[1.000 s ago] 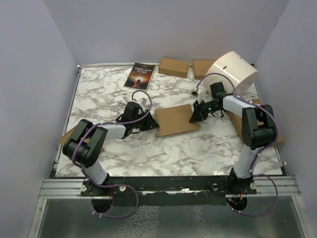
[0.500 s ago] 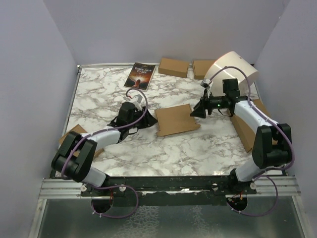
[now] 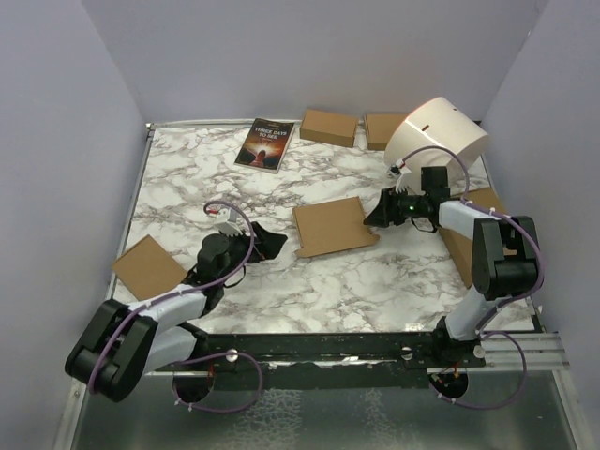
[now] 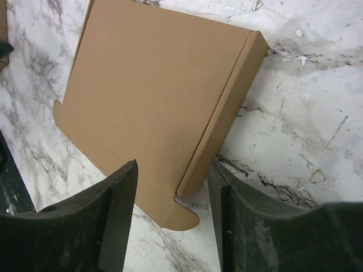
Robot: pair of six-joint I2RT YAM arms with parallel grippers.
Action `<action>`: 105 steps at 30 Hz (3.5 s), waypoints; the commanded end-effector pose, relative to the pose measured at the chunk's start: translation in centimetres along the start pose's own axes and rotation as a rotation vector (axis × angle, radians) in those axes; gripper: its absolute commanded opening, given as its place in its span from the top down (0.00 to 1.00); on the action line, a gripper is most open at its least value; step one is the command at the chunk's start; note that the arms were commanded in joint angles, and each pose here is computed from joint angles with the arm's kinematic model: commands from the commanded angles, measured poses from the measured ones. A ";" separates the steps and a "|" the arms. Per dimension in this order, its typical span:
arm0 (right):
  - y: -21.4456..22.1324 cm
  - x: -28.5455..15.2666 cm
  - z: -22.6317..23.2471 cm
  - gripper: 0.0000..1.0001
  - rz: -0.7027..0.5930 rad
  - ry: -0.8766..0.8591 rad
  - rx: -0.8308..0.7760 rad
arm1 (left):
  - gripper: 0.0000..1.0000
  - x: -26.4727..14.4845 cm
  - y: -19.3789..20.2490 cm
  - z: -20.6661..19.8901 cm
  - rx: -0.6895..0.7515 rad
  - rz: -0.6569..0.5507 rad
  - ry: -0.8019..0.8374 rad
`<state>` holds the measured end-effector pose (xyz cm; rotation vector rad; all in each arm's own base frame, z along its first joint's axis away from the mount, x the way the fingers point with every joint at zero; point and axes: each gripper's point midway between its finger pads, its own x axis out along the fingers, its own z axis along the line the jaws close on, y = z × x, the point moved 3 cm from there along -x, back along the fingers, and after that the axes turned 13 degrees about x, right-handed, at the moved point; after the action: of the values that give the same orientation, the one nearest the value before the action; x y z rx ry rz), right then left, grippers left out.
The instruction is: Fold the paper box
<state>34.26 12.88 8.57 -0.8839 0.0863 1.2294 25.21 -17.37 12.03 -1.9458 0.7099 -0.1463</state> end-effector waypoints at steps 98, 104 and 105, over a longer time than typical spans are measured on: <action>3.2 6.5 -3.7 0.89 0.239 -0.087 0.283 | 0.07 1.7 5.5 -0.1 -0.371 0.085 0.011; 3.3 6.6 -3.7 0.89 0.242 -0.093 0.285 | 0.08 2.4 5.4 -0.5 -0.378 0.079 0.009; 3.4 6.6 -3.8 0.88 0.243 -0.093 0.286 | 0.09 2.6 5.4 -0.6 -0.383 0.078 0.007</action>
<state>35.54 17.54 4.86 -0.5386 0.1657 1.4813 23.95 -20.23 6.32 -2.2456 0.8946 0.0680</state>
